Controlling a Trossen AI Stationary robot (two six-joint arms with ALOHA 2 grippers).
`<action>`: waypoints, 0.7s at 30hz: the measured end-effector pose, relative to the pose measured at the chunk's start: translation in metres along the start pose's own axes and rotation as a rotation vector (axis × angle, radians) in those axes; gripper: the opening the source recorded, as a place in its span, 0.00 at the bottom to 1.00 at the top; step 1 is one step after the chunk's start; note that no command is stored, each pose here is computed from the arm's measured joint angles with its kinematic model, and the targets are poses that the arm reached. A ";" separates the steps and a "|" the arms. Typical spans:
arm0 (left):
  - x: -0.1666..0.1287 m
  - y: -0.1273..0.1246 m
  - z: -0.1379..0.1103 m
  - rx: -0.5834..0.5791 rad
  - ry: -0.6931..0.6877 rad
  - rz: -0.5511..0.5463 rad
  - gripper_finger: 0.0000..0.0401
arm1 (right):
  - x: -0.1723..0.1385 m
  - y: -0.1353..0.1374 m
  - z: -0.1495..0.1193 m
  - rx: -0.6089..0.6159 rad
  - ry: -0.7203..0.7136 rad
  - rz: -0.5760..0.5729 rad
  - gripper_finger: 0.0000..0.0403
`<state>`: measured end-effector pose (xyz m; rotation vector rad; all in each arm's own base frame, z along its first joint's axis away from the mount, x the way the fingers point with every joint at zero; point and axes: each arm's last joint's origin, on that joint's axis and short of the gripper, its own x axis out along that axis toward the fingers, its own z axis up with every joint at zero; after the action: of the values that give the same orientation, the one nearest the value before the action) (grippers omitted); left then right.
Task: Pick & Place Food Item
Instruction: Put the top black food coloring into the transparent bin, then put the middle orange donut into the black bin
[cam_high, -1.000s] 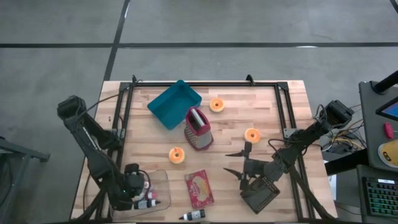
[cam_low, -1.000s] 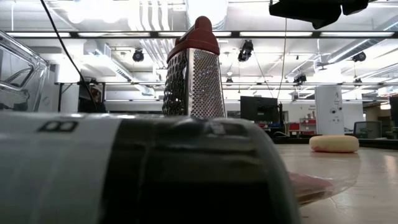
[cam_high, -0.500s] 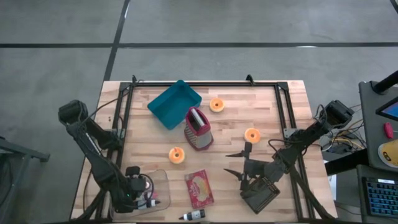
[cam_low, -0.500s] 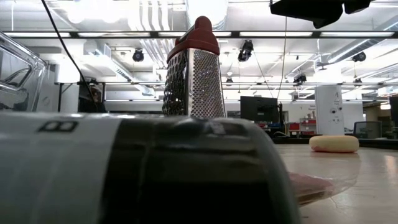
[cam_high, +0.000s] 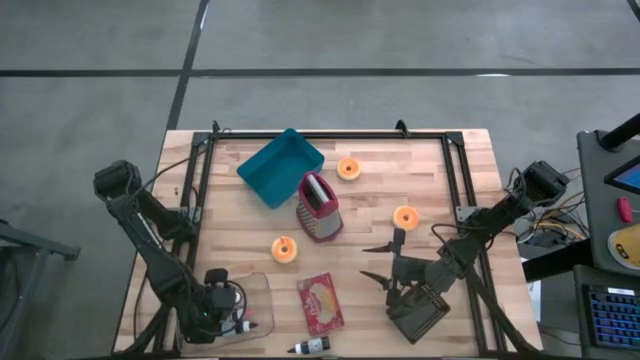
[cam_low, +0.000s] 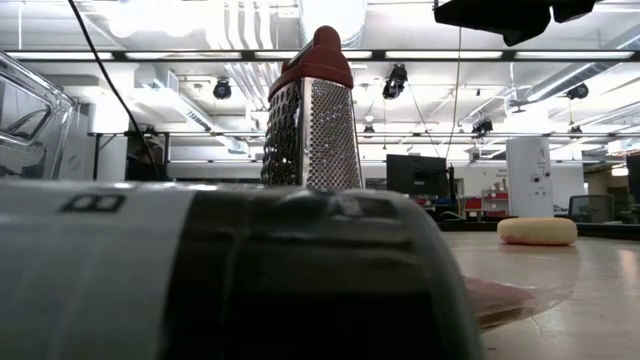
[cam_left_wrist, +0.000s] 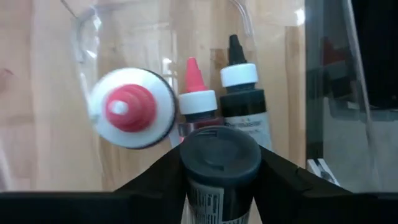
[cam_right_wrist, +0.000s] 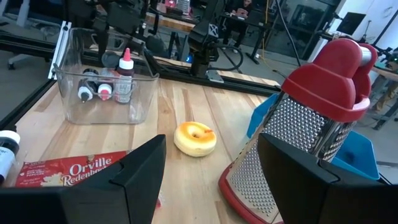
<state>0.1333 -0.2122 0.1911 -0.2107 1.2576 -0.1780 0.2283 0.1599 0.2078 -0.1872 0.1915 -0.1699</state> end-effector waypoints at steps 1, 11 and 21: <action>0.000 0.000 0.000 0.000 -0.002 0.005 0.41 | 0.000 0.000 0.000 0.000 0.000 0.000 0.62; 0.000 0.001 0.000 -0.006 -0.007 0.009 0.53 | 0.000 0.000 0.000 0.000 0.000 0.000 0.62; -0.008 0.001 0.001 0.003 -0.030 -0.011 0.60 | 0.000 0.000 0.000 -0.001 0.000 0.001 0.62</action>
<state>0.1320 -0.2090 0.1982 -0.2176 1.2263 -0.1856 0.2284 0.1599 0.2077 -0.1877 0.1921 -0.1684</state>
